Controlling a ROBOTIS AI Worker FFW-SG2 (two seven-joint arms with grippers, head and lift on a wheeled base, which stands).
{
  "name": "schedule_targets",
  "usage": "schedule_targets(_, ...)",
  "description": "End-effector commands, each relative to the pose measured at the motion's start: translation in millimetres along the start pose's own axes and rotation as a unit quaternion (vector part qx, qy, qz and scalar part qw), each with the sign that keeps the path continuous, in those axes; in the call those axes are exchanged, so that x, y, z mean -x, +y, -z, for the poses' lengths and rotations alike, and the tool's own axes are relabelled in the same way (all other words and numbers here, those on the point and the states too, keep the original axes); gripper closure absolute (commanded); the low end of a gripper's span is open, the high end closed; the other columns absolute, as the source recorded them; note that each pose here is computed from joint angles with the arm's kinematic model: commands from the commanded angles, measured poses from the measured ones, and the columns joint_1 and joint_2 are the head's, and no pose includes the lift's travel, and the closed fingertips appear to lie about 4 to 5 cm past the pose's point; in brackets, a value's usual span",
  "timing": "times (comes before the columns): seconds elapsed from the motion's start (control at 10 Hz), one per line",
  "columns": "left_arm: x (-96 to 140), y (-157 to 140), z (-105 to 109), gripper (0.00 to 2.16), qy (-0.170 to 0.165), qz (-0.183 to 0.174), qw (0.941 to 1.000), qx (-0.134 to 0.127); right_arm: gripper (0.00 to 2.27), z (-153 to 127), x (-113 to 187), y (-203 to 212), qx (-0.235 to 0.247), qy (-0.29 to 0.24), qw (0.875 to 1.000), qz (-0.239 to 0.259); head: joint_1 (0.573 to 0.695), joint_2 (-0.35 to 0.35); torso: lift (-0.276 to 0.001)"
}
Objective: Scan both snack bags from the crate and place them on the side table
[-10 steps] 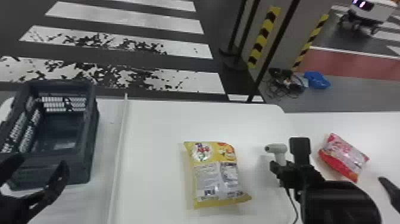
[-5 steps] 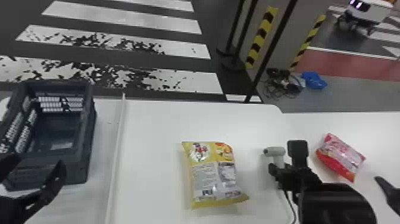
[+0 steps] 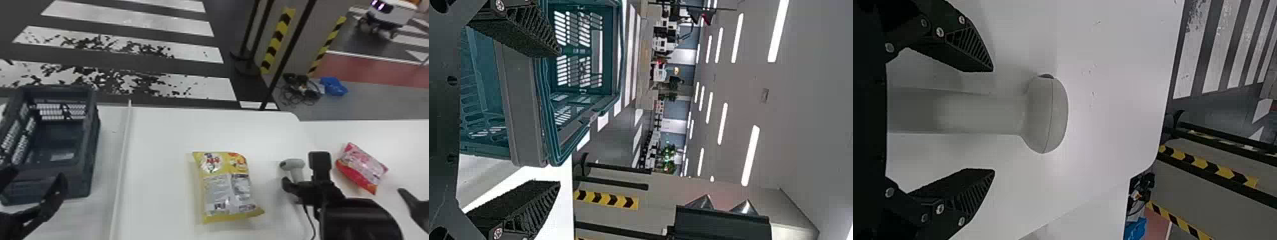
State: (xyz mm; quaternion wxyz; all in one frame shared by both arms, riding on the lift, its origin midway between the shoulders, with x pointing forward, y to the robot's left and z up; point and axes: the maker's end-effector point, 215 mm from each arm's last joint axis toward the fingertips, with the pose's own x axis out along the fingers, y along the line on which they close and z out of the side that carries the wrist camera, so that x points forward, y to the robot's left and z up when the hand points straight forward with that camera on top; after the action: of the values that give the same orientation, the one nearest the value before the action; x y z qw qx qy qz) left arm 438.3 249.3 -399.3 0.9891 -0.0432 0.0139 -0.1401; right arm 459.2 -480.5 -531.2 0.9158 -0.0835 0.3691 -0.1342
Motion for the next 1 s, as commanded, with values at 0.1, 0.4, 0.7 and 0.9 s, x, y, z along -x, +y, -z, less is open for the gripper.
schedule_targets(0.1,0,0,1,0.08,0.001,0.0,1.0,0.0,0.13,-7,25,-11,-0.007,-0.001,1.0,0.011,0.695,-0.284,-0.095)
schedule_targets(0.4,0,0,1,0.08,0.0,-0.001,1.0,0.001,0.13,-1,69,-3,-0.034,0.021,0.999,-0.023,0.695,-0.29,-0.095)
schedule_targets(0.7,0,1,1,0.08,0.001,0.0,1.0,0.0,0.14,-3,104,56,-0.093,0.041,0.984,-0.148,0.695,-0.244,-0.095)
schedule_targets(0.9,0,2,1,0.08,0.001,-0.001,1.0,0.0,0.14,-2,117,86,-0.107,0.054,0.972,-0.202,0.695,-0.185,-0.095)
